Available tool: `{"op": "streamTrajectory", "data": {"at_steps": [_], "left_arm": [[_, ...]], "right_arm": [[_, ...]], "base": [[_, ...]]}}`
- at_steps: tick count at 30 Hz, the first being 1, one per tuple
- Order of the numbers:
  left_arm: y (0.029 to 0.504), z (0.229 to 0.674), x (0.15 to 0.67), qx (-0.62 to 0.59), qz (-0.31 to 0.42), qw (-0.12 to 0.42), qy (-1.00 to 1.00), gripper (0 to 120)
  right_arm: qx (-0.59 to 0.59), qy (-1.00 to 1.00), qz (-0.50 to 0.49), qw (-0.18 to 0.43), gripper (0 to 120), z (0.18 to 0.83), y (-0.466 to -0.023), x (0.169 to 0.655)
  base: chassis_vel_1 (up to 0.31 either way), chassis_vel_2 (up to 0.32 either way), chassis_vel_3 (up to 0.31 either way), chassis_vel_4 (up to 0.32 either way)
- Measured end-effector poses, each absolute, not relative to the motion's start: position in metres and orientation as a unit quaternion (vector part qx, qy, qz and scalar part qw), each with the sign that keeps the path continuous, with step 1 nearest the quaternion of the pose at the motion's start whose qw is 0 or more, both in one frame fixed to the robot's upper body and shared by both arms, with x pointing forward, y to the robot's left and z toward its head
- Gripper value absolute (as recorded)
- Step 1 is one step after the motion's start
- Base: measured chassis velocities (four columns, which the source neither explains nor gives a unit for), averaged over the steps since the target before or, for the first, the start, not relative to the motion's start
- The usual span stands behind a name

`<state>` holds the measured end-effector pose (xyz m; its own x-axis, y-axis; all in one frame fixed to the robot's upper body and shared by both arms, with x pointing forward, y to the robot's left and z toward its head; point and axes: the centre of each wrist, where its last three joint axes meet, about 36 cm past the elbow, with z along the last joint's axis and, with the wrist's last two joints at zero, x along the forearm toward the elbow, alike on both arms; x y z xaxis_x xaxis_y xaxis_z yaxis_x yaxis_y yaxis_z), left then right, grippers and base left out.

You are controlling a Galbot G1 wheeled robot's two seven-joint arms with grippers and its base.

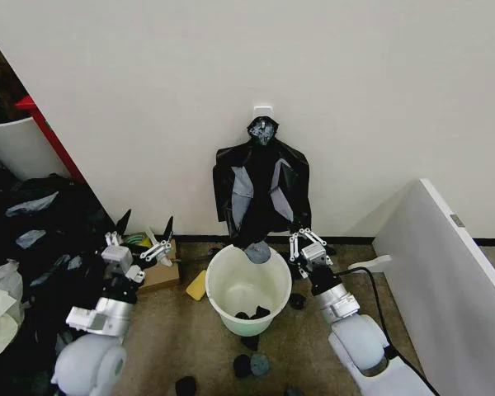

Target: Place the garbage bag over the trash bin.

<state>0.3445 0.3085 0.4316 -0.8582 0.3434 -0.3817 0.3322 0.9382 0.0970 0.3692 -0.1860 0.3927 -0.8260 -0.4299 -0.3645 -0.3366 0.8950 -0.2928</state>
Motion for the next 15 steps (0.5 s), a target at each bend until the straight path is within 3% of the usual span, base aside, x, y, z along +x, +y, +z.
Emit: {"op": "streamTrajectory", "data": {"at_steps": [7,15], "left_arm": [[0.32,0.442,0.401,0.32,0.047,0.193,0.926,100],[0.313,0.442,0.445,0.345,0.07,0.169,0.921,100]], "right_arm": [[-0.223,0.943,-0.094,0.226,0,0.394,-0.18,0.373],[-0.228,0.941,-0.091,0.232,0,0.395,-0.18,0.371]], "base": [[0.0,0.0,0.0,0.0],[0.0,0.0,0.0,0.0]]}}
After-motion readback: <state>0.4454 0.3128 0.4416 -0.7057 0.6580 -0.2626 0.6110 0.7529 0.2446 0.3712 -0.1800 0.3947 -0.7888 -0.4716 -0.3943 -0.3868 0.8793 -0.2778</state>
